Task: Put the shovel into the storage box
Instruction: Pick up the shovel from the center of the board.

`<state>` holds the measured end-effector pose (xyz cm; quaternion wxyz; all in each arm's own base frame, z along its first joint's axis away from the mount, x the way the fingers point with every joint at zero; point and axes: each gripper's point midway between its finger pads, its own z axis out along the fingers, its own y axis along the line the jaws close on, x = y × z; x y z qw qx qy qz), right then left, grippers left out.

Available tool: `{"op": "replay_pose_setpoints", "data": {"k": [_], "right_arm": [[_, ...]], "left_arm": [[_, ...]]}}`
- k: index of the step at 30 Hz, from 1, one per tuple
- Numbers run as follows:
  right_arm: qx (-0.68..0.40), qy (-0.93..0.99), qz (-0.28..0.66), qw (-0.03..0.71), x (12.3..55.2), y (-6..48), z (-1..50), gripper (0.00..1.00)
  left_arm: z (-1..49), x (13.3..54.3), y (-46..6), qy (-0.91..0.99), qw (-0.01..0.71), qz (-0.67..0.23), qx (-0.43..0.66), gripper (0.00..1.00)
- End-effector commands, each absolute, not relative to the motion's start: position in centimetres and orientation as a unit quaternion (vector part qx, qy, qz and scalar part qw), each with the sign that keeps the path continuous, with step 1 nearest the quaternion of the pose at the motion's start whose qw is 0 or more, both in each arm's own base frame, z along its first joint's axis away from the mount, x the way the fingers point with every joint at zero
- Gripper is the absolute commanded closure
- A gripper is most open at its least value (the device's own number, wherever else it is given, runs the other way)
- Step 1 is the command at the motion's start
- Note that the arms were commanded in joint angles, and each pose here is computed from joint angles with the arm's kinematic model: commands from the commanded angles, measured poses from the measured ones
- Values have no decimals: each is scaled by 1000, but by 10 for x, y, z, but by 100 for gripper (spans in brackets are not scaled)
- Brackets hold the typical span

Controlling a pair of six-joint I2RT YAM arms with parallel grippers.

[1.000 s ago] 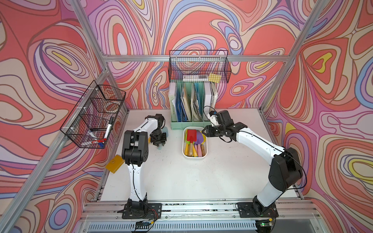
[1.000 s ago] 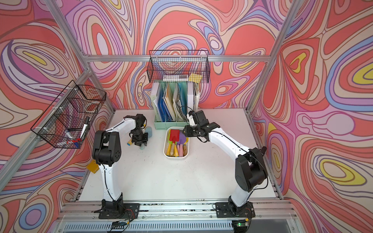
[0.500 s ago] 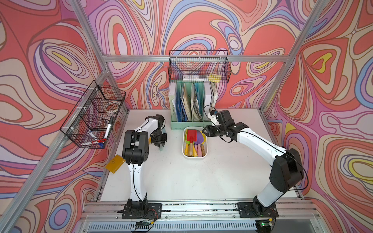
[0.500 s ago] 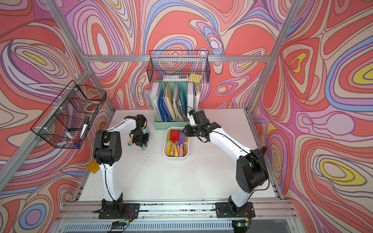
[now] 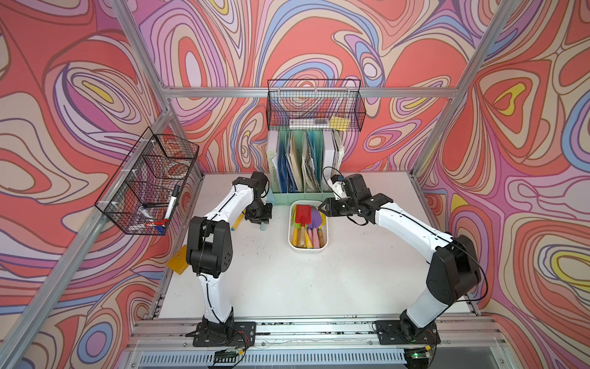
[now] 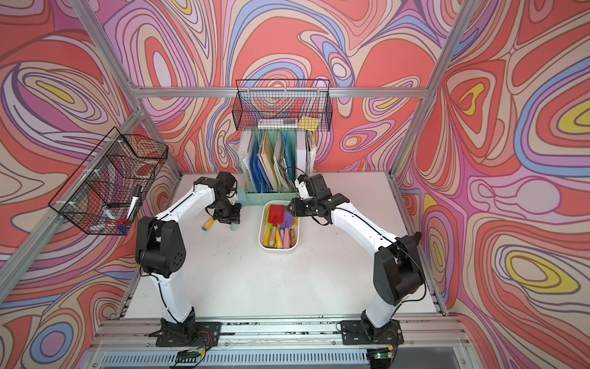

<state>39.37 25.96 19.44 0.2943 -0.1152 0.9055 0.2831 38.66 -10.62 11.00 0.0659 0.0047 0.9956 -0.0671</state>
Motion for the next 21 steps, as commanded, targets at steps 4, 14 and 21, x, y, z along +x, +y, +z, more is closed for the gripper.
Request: {"op": "replay_pose_setpoints", "data": {"k": [4,14,21], "right_arm": [[-119,879,350,300,399,285,213,65],[-132,854,411,291,412,324,222,65],[-141,844,429,289,415,334,228,65]], "left_arm": [[151,355,-124,992,81,-91,18,87],[171,329,-175,983,87,-154,48,87],[167,326,-189,982,80,-163,56,87]]}}
